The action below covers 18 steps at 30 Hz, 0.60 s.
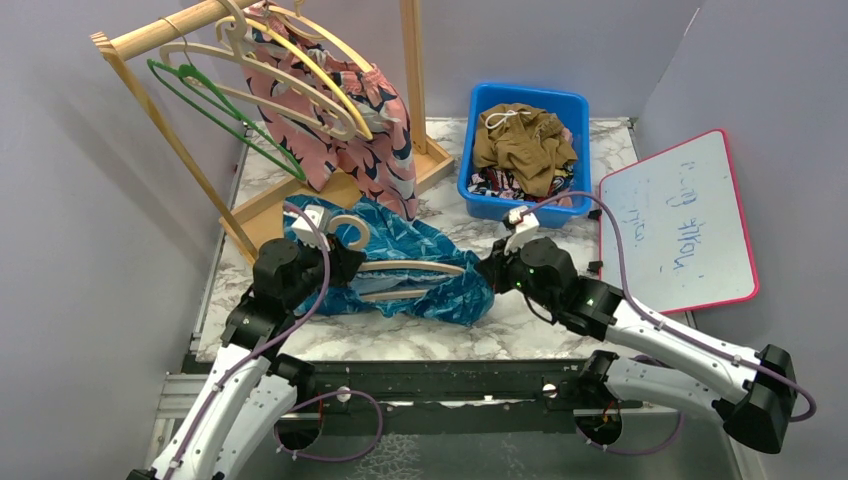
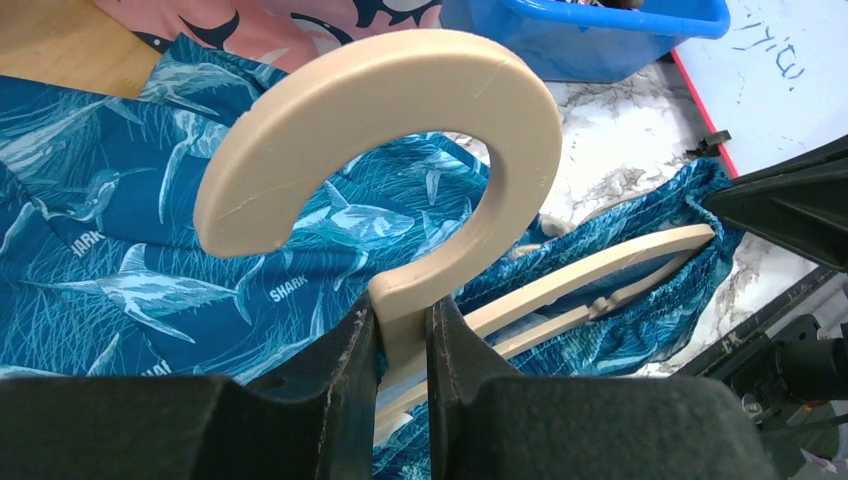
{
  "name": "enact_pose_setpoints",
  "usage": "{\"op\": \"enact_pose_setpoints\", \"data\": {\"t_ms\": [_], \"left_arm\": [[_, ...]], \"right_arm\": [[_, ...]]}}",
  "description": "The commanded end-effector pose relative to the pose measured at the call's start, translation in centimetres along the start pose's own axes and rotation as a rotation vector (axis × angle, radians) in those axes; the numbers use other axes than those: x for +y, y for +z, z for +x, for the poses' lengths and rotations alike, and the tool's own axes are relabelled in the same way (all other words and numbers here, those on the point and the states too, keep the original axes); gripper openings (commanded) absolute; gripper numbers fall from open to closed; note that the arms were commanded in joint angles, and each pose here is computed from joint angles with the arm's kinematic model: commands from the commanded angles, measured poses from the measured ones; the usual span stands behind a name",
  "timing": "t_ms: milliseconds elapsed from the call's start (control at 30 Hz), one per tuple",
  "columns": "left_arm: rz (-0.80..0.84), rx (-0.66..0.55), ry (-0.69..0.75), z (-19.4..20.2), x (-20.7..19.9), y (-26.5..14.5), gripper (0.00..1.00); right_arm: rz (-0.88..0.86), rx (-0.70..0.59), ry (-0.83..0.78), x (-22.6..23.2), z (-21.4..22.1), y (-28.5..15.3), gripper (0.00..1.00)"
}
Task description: Remove the shorts from the hanger
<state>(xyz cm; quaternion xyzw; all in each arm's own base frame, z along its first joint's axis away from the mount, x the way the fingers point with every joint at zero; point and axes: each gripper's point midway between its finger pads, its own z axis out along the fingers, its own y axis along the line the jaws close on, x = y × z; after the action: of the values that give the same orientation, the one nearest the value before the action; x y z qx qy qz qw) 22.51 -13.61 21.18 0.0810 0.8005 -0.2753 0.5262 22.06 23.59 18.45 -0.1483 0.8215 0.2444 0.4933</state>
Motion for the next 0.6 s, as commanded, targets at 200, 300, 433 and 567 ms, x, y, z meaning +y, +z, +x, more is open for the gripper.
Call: {"op": "enact_pose_setpoints", "data": {"t_ms": [200,300,433,567], "left_arm": [[-0.080,-0.046,0.010,-0.9,1.3,-0.6,0.00],[-0.079,-0.044,0.010,-0.8,1.3,-0.6,0.00],[-0.080,-0.041,0.009,-0.7,1.3,-0.5,0.00],[-0.078,-0.029,0.007,-0.5,1.3,-0.3,0.00]], "right_arm": [[0.081,0.148,-0.047,-1.7,4.6,2.8,0.02],[0.046,0.180,-0.037,-0.9,5.5,3.6,0.04],[0.040,0.215,-0.024,-0.6,6.5,4.6,0.07],[0.193,0.231,-0.007,-2.8,6.0,4.0,0.08]]}}
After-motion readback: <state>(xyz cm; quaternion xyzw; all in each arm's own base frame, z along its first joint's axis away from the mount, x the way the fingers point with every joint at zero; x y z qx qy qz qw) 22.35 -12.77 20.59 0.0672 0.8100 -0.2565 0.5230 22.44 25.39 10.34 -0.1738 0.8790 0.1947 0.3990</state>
